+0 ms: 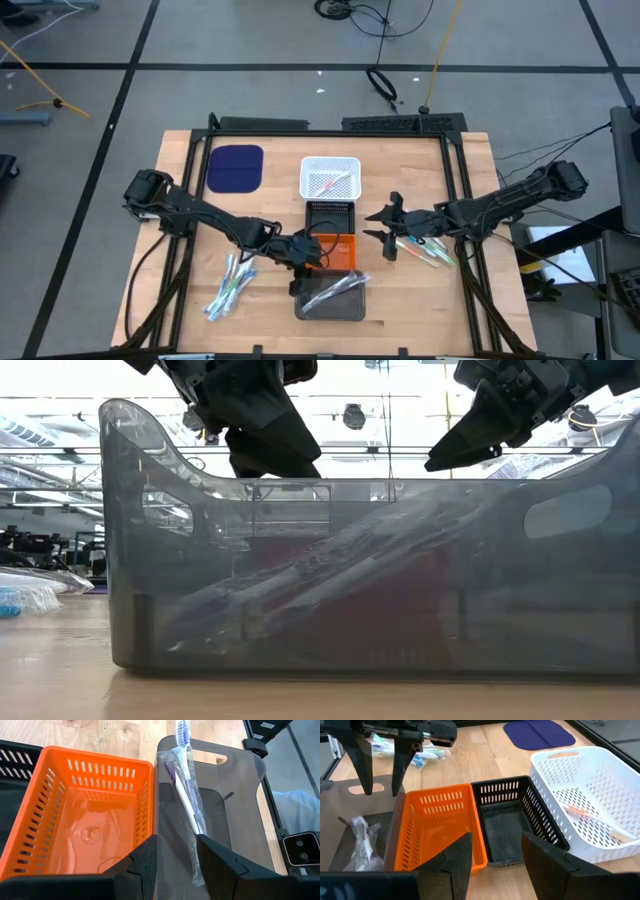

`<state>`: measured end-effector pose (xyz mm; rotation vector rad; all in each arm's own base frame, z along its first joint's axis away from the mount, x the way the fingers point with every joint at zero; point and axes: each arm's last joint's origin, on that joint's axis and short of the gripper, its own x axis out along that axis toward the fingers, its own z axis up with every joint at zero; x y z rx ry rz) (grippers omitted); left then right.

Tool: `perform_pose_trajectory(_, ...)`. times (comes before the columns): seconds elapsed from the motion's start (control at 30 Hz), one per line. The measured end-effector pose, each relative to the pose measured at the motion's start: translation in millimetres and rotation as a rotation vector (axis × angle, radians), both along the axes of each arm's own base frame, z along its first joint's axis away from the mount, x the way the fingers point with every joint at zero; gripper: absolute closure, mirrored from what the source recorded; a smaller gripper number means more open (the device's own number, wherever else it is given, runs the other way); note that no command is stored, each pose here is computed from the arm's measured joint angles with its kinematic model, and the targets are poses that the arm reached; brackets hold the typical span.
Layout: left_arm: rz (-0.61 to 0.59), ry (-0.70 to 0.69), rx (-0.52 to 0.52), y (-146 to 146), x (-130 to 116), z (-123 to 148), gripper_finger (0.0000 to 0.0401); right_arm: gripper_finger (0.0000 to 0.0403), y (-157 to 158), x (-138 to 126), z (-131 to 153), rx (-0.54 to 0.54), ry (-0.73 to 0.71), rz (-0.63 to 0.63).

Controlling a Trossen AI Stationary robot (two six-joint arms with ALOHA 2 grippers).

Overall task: Pick & Place Toothbrushes
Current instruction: Put the purple toothbrush into the black bin

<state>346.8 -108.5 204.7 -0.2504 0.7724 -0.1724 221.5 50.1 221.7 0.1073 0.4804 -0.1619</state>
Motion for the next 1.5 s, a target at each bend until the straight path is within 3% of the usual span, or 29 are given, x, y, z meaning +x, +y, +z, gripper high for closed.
perform_pose_trajectory(0.23, 0.007, 0.006, -0.007, 0.1, -0.4, 0.0, 0.0263, 0.0242, 0.0, 0.1, 0.2, 0.001, -0.003, 0.0)
perform_pose_trajectory(0.4, 0.082, 0.095, -0.045, 4.4, -13.6, 8.9, 0.0264, 0.0242, 0.1, 0.1, 0.2, 0.001, -0.002, 0.001)
perform_pose_trajectory(0.77, 0.472, 0.45, -0.008, 1.9, -73.8, 18.9, 0.0288, 0.0242, 0.1, 0.2, 0.4, -0.015, -0.002, 0.011)
perform_pose_trajectory(1.07, 0.75, 0.662, 0.019, 1.4, -100.6, 11.7, 0.0295, 0.0242, 0.1, 0.2, 0.3, -0.028, 0.001, 0.018)
perform_pose_trajectory(1.27, 0.815, 0.707, 0.002, 1.2, -105.5, 5.3, 0.0295, 0.0242, 0.1, 0.2, 0.4, -0.028, 0.0, 0.018)
perform_pose_trajectory(1.5, 0.843, 0.824, -0.097, 1.8, -118.2, -26.2, 0.0295, 0.0242, 0.1, 0.2, 0.4, -0.039, 0.002, 0.024)
